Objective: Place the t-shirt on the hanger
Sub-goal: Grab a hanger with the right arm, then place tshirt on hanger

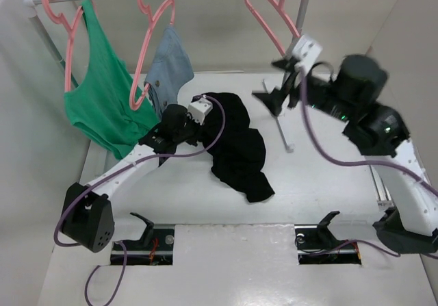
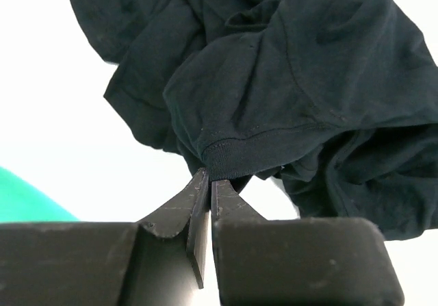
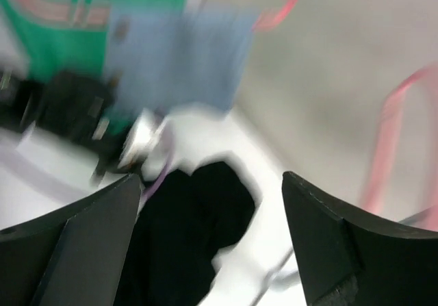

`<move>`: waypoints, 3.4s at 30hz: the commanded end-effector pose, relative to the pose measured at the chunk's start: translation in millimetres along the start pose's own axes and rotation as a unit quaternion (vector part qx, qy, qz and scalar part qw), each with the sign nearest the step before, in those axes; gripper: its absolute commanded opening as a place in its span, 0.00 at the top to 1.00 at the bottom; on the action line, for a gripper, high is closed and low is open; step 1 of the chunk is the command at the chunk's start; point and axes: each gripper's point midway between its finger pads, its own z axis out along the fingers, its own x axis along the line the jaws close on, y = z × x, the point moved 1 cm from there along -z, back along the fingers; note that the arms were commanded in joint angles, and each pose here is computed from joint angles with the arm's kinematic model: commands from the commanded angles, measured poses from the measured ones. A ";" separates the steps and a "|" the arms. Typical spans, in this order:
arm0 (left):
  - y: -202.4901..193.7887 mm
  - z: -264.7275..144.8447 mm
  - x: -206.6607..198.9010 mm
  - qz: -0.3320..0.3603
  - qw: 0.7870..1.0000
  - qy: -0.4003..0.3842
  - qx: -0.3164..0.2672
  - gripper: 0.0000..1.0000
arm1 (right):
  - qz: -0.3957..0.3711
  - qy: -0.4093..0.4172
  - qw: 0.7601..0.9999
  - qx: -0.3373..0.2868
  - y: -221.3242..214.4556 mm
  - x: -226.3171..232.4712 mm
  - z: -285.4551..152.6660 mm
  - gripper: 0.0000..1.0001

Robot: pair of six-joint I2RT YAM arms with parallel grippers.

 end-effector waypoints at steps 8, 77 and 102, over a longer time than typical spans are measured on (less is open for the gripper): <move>24.0 -14.0 -16.7 0.039 0.997 -0.018 -0.069 1.00 | 0.006 -0.232 0.970 -0.072 78.8 -150.4 -9.0 0.09; 62.3 1.5 0.4 0.032 0.995 0.024 -0.089 1.00 | 0.165 0.019 0.978 0.123 -170.0 82.9 -91.8 1.00; 83.4 -3.9 -21.7 0.070 0.992 -0.036 -0.099 1.00 | 0.129 -0.078 0.974 0.169 -178.9 57.3 -54.6 1.00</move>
